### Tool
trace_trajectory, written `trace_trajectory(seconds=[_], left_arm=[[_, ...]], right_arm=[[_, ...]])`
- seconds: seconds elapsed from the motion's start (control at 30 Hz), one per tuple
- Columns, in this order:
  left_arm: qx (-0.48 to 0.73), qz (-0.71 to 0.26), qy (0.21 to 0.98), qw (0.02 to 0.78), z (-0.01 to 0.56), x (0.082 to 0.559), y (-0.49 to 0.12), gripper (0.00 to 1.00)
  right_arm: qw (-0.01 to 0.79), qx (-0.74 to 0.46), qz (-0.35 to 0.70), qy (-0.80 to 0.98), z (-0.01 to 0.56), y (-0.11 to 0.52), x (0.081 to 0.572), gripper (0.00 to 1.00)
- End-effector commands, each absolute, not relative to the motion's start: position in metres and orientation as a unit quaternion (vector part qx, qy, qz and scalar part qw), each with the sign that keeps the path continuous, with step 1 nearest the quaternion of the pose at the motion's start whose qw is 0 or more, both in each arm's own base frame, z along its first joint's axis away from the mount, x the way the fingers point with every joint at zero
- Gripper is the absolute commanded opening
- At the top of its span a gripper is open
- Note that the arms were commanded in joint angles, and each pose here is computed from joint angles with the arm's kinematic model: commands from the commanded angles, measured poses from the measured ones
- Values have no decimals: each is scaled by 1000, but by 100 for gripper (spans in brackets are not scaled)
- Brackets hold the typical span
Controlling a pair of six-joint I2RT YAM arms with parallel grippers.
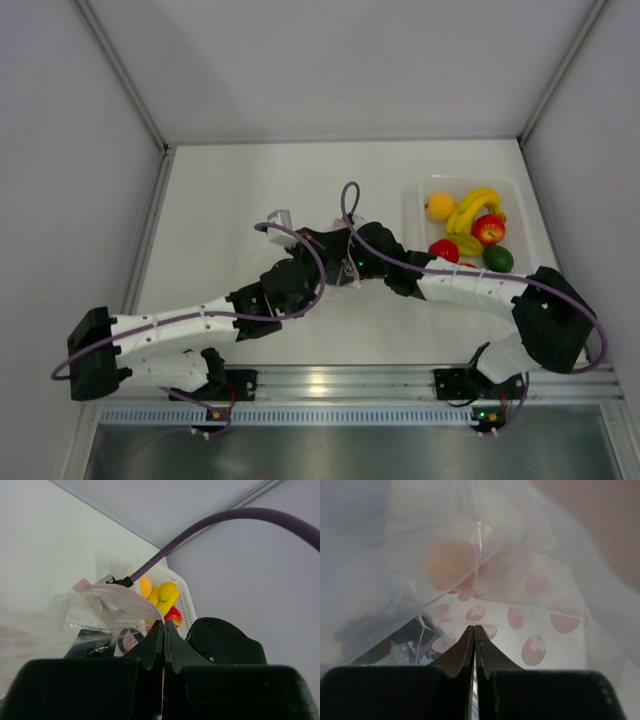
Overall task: Open the zip-top bag and remove the fake food
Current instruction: Pick up the fake fruit from the zipper food storage bag.
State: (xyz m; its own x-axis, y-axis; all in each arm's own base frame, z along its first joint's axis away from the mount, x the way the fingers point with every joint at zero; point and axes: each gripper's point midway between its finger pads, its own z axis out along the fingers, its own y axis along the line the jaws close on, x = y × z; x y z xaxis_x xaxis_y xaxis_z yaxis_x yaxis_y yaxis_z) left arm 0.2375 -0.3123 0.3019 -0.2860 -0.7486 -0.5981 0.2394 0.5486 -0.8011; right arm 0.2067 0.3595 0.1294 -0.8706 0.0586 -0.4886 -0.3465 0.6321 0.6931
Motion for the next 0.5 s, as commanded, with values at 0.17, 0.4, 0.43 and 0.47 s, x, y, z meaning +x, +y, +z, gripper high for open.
trace_trajectory(seconds=[0.17,0.4,0.43,0.47], left_arm=[[-176,-461,648,581,334,237,-320,0],[-179,-427,653,599,327,244,-313,0],[-180,-424,654,600,325,244,-312,0],[-184,-415,655,604,322,246,-310,0]], right_arm=[[262,-63,454,850,164,384,221,0],[208,-118,513,824,163,396,191,0],[203,-125,523,818,164,398,187,0],[197,-132,530,815,165,399,183,0]])
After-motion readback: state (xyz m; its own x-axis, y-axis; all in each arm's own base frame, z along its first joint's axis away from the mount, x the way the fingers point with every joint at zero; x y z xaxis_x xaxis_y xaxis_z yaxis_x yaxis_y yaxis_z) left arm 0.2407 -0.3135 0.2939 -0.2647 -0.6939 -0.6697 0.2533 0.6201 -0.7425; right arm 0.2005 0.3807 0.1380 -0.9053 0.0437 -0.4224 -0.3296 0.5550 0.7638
